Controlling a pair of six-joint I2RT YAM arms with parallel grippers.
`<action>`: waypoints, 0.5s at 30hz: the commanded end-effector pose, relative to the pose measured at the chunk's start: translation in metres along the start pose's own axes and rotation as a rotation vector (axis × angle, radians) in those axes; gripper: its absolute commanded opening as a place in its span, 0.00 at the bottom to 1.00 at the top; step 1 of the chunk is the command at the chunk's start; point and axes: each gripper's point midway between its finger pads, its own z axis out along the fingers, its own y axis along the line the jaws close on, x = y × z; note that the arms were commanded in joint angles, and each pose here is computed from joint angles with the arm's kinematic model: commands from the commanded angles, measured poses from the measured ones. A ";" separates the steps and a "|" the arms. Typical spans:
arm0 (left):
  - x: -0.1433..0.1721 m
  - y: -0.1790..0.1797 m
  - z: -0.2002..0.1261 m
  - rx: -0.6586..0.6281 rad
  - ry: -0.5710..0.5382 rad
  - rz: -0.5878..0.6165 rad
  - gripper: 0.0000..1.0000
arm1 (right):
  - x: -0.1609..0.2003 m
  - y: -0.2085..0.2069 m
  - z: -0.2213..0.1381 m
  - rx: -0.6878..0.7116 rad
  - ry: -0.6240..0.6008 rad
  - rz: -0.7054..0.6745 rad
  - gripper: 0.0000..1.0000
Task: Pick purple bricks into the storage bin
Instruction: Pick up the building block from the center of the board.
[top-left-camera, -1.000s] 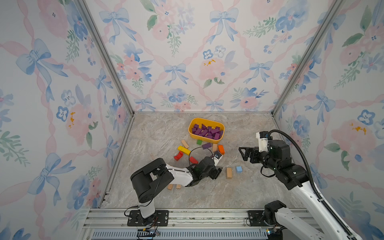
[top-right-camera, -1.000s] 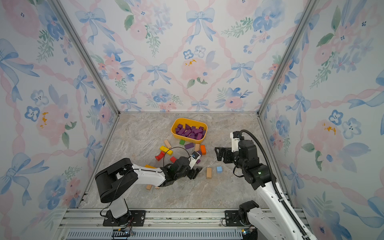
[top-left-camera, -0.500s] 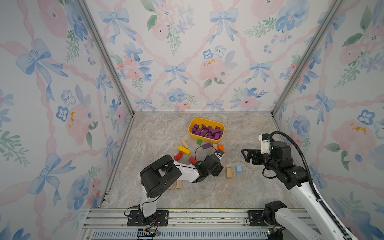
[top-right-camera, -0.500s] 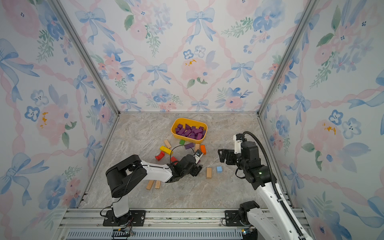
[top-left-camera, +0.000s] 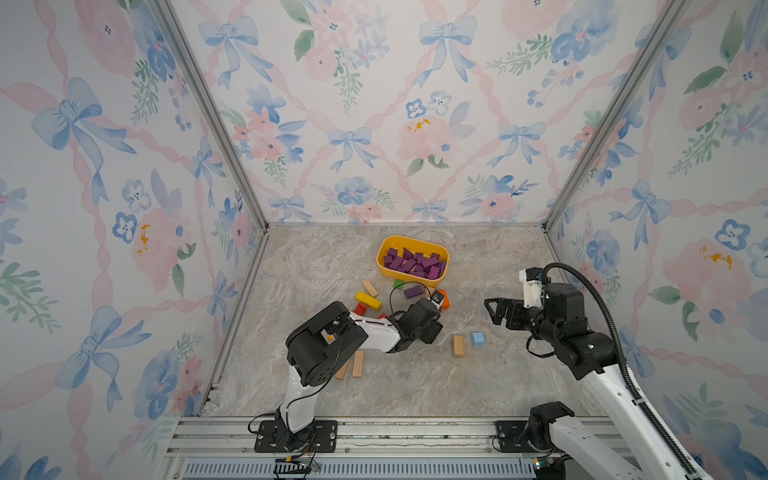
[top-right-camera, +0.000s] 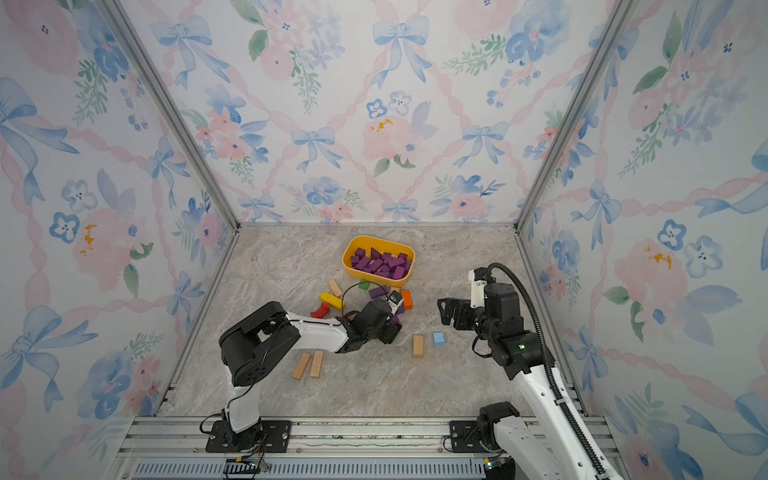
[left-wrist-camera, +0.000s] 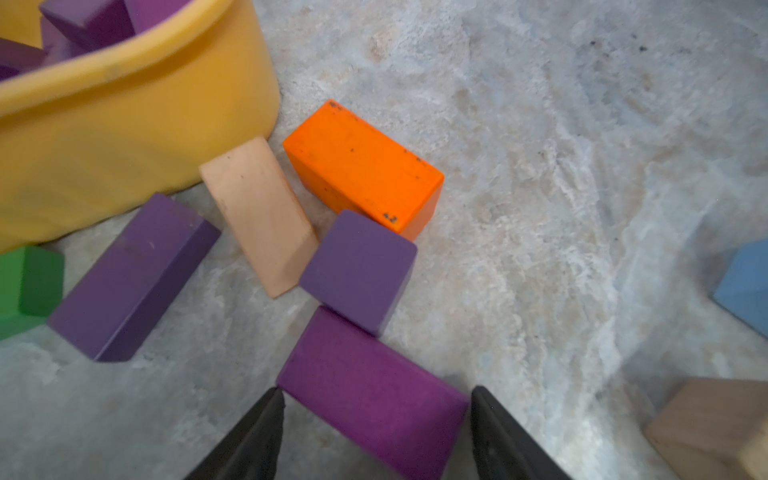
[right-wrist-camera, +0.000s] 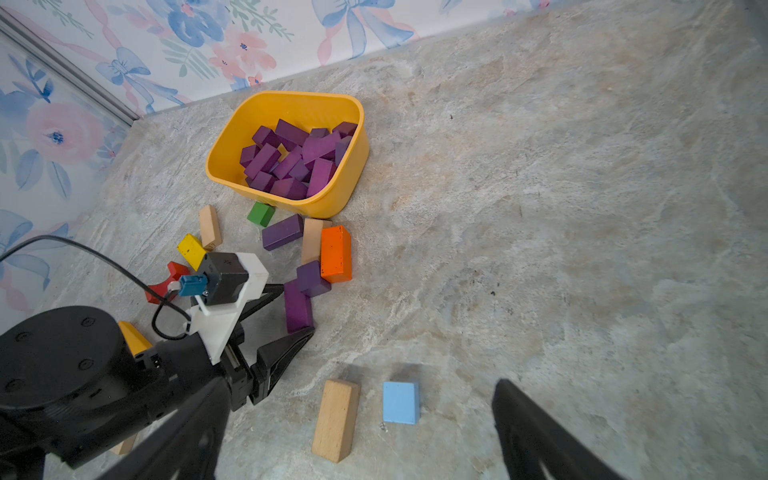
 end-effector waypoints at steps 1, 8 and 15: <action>0.017 -0.001 0.009 0.034 0.074 0.029 0.71 | 0.011 -0.005 0.003 0.012 0.044 -0.002 0.97; 0.023 0.001 0.016 0.034 0.099 0.054 0.66 | 0.011 -0.007 0.006 0.018 0.051 0.006 0.97; 0.031 0.003 0.018 0.028 0.120 0.075 0.46 | 0.012 -0.007 0.008 0.022 0.064 0.008 0.97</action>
